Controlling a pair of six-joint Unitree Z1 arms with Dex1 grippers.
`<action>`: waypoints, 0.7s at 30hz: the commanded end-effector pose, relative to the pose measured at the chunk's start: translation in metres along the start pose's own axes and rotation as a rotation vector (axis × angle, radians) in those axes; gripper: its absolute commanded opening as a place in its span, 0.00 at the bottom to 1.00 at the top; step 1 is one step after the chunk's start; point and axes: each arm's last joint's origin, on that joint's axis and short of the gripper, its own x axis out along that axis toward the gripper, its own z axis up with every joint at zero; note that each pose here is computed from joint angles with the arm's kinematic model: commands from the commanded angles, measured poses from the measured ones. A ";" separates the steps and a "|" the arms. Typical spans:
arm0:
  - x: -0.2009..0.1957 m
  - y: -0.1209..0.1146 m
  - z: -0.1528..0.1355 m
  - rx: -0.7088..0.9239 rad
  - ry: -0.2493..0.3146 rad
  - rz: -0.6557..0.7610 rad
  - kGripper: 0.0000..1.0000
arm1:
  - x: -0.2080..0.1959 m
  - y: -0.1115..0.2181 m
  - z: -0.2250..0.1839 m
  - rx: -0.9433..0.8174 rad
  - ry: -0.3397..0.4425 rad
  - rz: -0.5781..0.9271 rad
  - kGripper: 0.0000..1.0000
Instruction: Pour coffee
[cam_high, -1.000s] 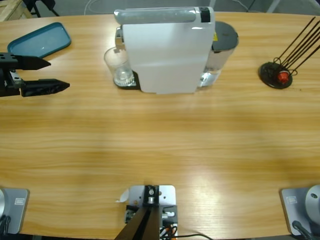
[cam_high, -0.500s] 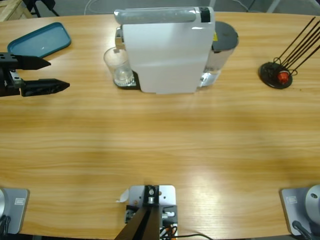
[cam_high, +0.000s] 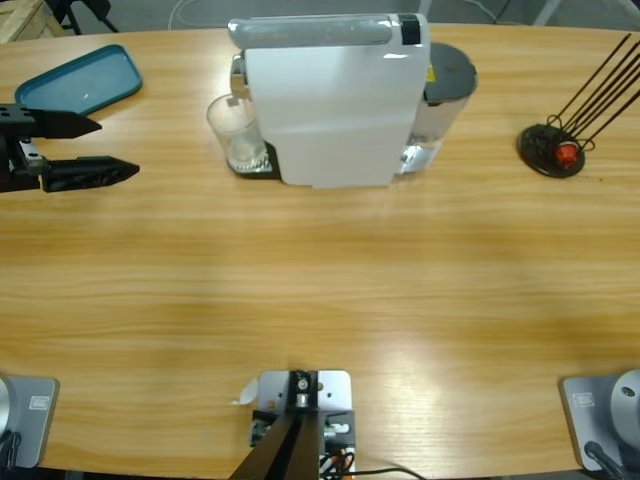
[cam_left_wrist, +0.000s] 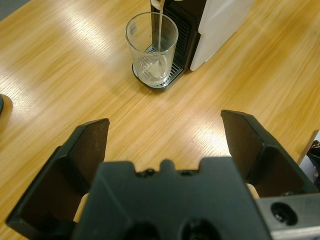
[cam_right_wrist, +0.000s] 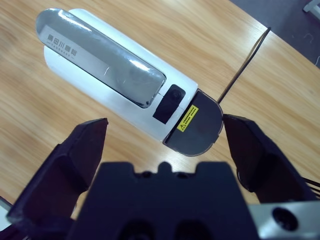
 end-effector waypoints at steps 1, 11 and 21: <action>0.003 -0.001 -0.009 -0.013 0.023 0.001 0.97 | -0.009 0.002 -0.016 0.002 0.024 0.041 1.00; 0.011 0.002 -0.010 -0.010 0.036 0.003 0.97 | -0.035 -0.009 -0.160 -0.037 -0.109 0.134 1.00; 0.010 0.003 -0.011 -0.004 0.039 0.031 0.97 | -0.054 -0.020 -0.265 -0.043 -0.280 0.171 1.00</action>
